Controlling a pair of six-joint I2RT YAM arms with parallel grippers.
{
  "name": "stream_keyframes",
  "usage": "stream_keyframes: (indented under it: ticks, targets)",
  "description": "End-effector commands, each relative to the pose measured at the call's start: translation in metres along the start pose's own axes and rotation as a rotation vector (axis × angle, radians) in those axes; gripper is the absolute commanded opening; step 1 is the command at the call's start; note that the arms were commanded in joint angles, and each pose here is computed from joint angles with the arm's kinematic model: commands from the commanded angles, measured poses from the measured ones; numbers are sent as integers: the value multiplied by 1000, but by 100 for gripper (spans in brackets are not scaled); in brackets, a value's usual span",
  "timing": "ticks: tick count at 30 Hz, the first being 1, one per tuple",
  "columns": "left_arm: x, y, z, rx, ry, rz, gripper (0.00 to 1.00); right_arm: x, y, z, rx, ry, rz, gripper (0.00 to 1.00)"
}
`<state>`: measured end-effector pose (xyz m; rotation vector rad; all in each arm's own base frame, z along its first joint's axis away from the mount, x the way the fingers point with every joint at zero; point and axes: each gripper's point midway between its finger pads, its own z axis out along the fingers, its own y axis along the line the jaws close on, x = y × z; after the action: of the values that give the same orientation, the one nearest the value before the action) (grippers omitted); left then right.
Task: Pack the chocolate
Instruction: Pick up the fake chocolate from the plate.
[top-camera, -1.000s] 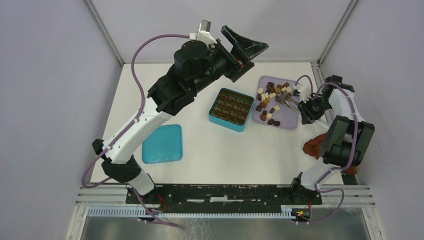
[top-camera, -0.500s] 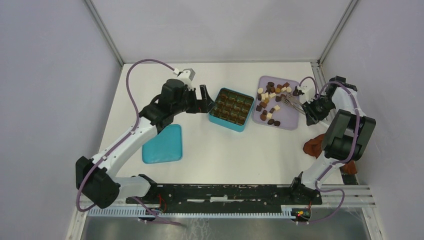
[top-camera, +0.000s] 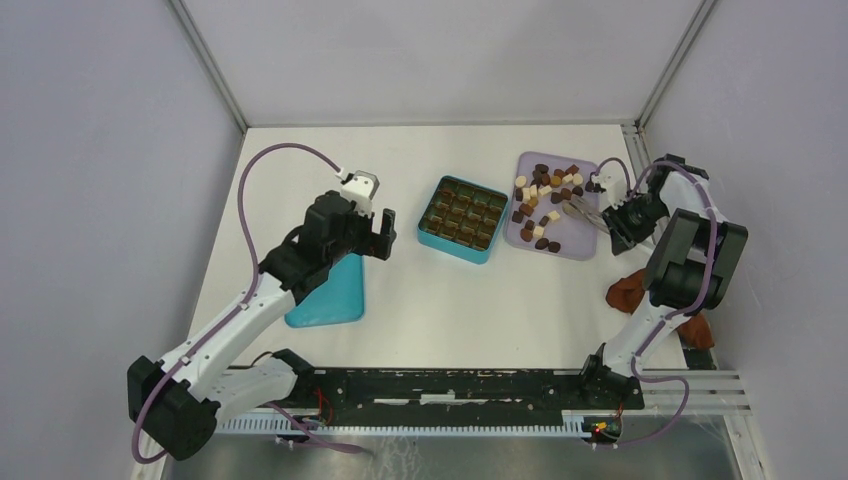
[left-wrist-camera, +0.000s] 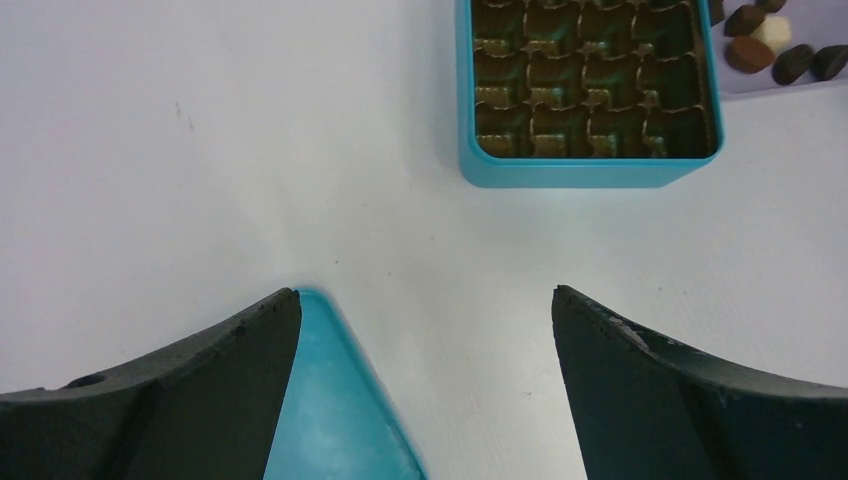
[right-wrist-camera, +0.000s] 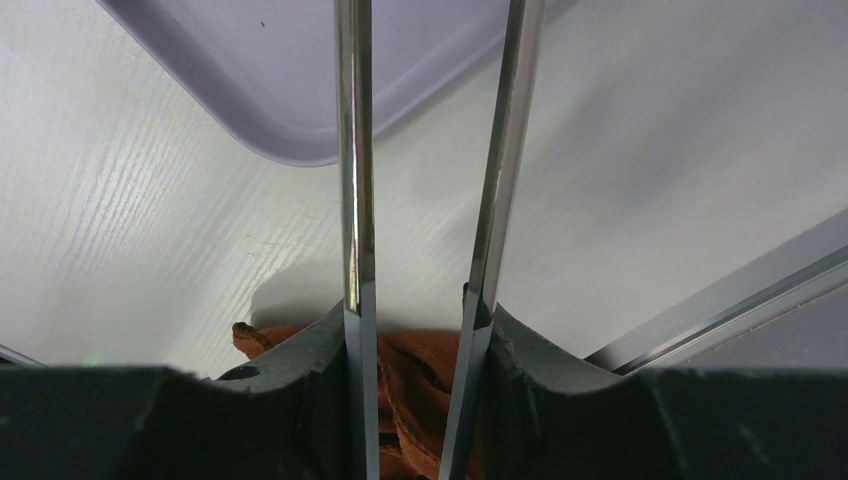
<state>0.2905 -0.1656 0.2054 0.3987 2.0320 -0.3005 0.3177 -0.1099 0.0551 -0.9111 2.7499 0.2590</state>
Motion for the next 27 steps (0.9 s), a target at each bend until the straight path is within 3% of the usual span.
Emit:
stream_keyframes:
  ticks: [1, 27]
  targets:
    - [-9, 18, -2, -82, -31, 93, 100, -13, -8, -8, 30, -10, 0, 43]
    - [4, 32, -6, -139, -1, 145, 100, -52, -17, 11, 42, 16, -29, 45]
